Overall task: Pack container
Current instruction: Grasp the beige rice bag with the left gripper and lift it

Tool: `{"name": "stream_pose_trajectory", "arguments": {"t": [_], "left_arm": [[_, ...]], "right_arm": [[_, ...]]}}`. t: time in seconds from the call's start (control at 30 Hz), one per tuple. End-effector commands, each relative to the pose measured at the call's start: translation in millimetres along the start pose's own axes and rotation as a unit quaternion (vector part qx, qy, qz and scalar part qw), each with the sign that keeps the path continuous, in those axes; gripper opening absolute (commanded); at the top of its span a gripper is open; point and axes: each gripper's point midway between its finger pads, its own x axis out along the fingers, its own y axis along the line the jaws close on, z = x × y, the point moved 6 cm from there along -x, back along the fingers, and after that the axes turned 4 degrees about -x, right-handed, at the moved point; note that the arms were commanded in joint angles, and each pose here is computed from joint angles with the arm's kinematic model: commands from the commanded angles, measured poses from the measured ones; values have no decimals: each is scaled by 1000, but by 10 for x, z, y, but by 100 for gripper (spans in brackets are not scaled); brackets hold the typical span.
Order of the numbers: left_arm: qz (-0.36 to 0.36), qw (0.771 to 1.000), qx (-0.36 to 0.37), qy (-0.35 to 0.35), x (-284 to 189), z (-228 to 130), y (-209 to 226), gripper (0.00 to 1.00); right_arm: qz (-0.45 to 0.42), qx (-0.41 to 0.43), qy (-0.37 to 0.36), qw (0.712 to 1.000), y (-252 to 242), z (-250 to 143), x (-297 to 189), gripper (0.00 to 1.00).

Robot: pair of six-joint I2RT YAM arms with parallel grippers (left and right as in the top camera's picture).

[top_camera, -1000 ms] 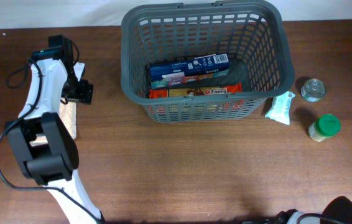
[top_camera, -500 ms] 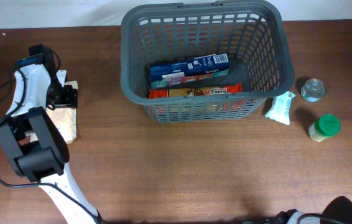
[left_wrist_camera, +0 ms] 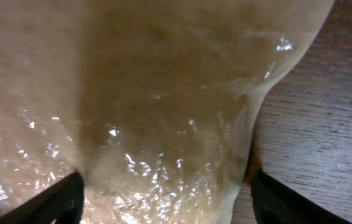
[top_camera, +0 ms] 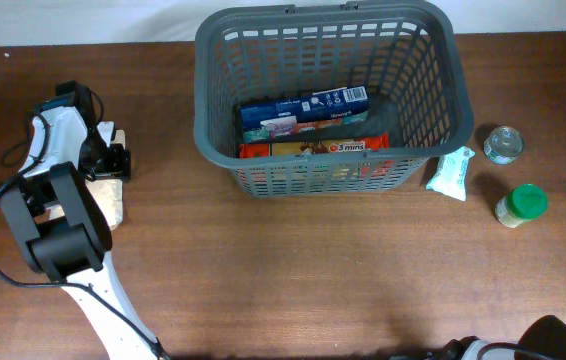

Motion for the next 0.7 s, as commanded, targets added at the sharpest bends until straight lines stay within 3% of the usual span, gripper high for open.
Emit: {"name": "stream_pose_trajectory", "arguments": {"t": [0.0, 0.03, 0.13, 0.2, 0.43, 0.67], "left_arm": [[-9, 1000, -4, 17, 147, -24, -29, 68], [-9, 1000, -4, 18, 164, -26, -32, 59], [-11, 999, -2, 30, 241, -48, -47, 17], [-12, 999, -1, 40, 275, -72, -55, 2], [-45, 999, -2, 10, -21, 39, -83, 2], [-38, 991, -11, -127, -1364, 290, 86, 2]], "right_arm": [[5, 1, 2, 1000, 4, 3, 5, 99], [5, 1, 2, 1000, 4, 3, 5, 99], [5, 1, 2, 1000, 4, 3, 5, 99], [5, 1, 2, 1000, 4, 3, 5, 99], [5, 1, 2, 1000, 4, 3, 5, 99], [5, 1, 2, 1000, 4, 3, 5, 99]]}}
